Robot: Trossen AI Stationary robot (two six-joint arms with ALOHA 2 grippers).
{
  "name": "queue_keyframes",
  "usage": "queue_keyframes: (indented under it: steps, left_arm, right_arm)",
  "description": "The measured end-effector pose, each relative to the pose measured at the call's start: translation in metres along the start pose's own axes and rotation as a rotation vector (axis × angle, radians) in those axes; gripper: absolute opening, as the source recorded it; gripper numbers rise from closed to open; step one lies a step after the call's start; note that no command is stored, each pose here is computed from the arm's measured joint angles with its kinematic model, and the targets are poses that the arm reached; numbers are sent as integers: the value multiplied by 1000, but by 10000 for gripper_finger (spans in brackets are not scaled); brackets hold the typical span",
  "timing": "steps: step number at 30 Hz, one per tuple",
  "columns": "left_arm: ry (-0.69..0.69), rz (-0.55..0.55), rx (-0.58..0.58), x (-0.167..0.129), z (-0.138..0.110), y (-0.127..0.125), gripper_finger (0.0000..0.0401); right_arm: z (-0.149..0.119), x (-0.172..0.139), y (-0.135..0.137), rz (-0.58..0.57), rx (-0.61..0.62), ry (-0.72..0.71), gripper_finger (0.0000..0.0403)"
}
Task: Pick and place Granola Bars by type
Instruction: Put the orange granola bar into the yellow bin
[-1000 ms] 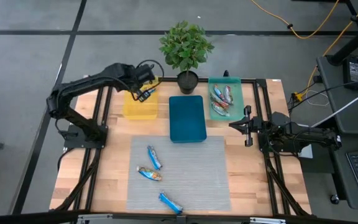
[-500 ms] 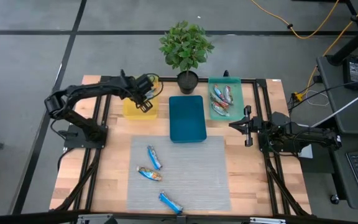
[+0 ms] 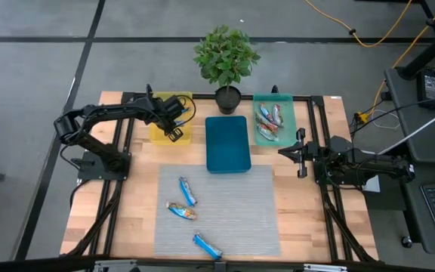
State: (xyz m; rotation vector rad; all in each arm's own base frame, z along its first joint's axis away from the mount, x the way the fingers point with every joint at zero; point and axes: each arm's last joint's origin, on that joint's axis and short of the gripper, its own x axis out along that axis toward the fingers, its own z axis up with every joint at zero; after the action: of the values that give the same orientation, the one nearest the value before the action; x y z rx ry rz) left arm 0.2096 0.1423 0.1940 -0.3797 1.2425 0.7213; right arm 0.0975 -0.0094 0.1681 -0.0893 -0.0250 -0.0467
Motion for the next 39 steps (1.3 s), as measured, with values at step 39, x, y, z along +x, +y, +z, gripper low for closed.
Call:
queue_keyframes:
  steps: [39]
  left_arm:
    - [-216, -166, 83, -76, -30, -19, 69]
  right_arm:
    - [0, 0, 0, 0, 0, 0, 24]
